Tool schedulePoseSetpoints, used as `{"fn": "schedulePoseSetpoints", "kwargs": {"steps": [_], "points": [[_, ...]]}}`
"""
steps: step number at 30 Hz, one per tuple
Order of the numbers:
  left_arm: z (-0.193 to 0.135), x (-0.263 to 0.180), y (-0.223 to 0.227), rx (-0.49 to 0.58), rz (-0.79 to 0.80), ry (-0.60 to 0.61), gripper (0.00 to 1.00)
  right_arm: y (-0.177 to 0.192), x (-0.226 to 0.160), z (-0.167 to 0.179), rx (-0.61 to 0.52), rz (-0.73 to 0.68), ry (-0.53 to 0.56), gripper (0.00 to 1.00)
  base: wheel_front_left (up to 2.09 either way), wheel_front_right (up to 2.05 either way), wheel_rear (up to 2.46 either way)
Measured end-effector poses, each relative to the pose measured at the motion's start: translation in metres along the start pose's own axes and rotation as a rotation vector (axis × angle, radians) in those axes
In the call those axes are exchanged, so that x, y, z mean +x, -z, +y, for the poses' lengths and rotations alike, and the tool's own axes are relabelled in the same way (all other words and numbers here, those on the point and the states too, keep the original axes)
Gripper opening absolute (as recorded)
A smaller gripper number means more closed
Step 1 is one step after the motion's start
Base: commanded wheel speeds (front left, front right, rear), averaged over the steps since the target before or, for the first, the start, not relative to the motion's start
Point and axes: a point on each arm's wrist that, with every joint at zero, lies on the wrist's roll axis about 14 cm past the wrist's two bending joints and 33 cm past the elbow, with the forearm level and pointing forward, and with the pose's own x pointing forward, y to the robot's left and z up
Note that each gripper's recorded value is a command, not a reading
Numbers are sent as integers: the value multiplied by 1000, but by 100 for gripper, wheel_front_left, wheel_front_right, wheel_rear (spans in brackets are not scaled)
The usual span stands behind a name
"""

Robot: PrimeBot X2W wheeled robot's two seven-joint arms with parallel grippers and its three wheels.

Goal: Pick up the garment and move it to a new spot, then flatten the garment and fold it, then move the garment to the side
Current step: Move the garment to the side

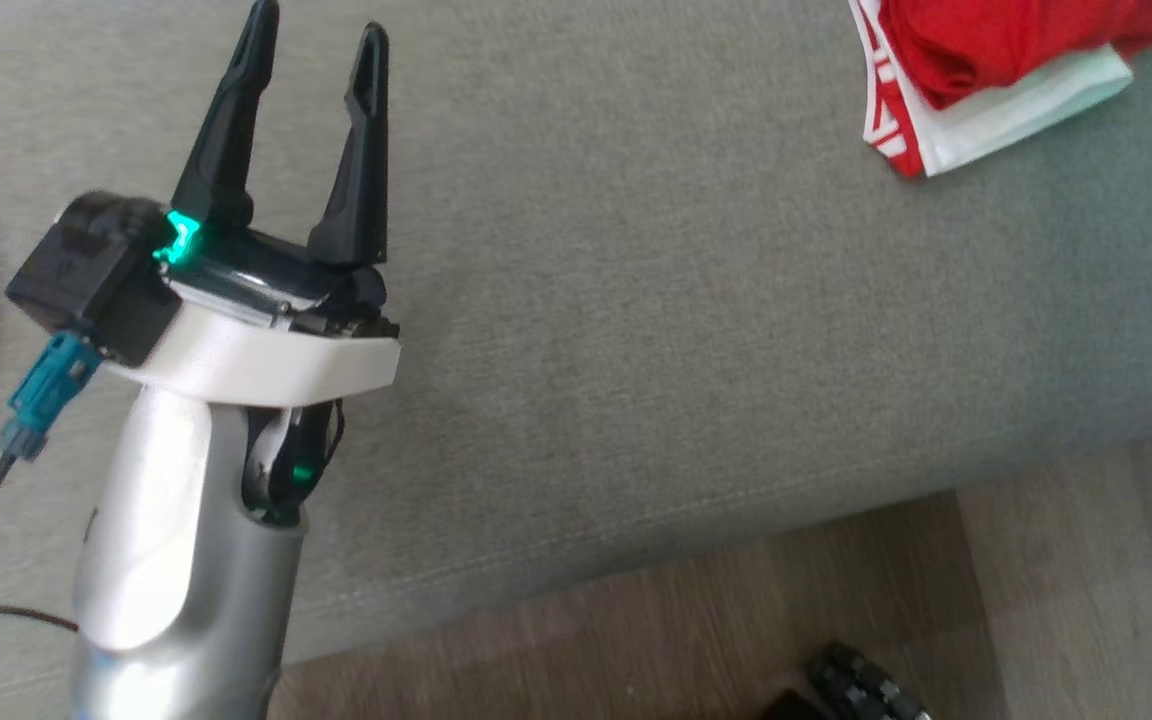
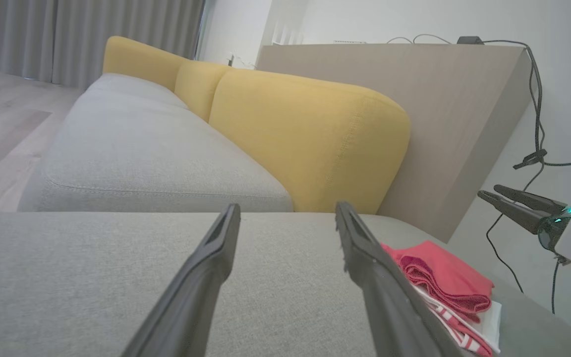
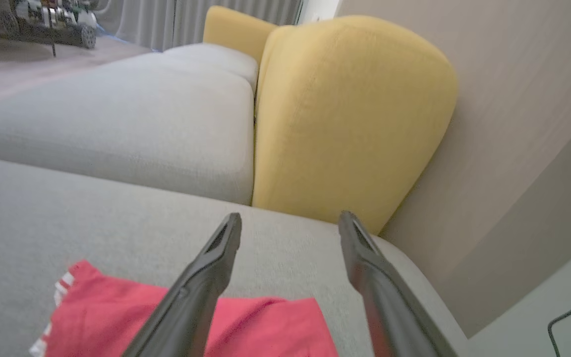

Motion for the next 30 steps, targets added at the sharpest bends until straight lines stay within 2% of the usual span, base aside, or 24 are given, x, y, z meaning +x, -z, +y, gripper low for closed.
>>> {"fn": "schedulePoseSetpoints", "kwargs": {"steps": [6, 13, 20, 25, 30], "points": [[7, -20, -33, 26, -39, -62, 100, -57, -5, 39, 86, -162, -67, 100, 0, 0, 0], [23, -52, -68, 51, -81, -155, 100, -76, -36, 103, 230, -222, -173, 100, 0, 0, 0], [27, -88, -80, 85, -64, -217, 100, -66, -81, 140, 345, -187, -202, 100, 0, 0, 0], [26, -114, -77, 102, -28, -259, 100, -45, -116, 137, 391, -133, -155, 100, 0, 0, 0], [23, -130, -76, 104, -12, -282, 100, -39, -140, 136, 362, -117, -151, 100, 0, 0, 0]]}}
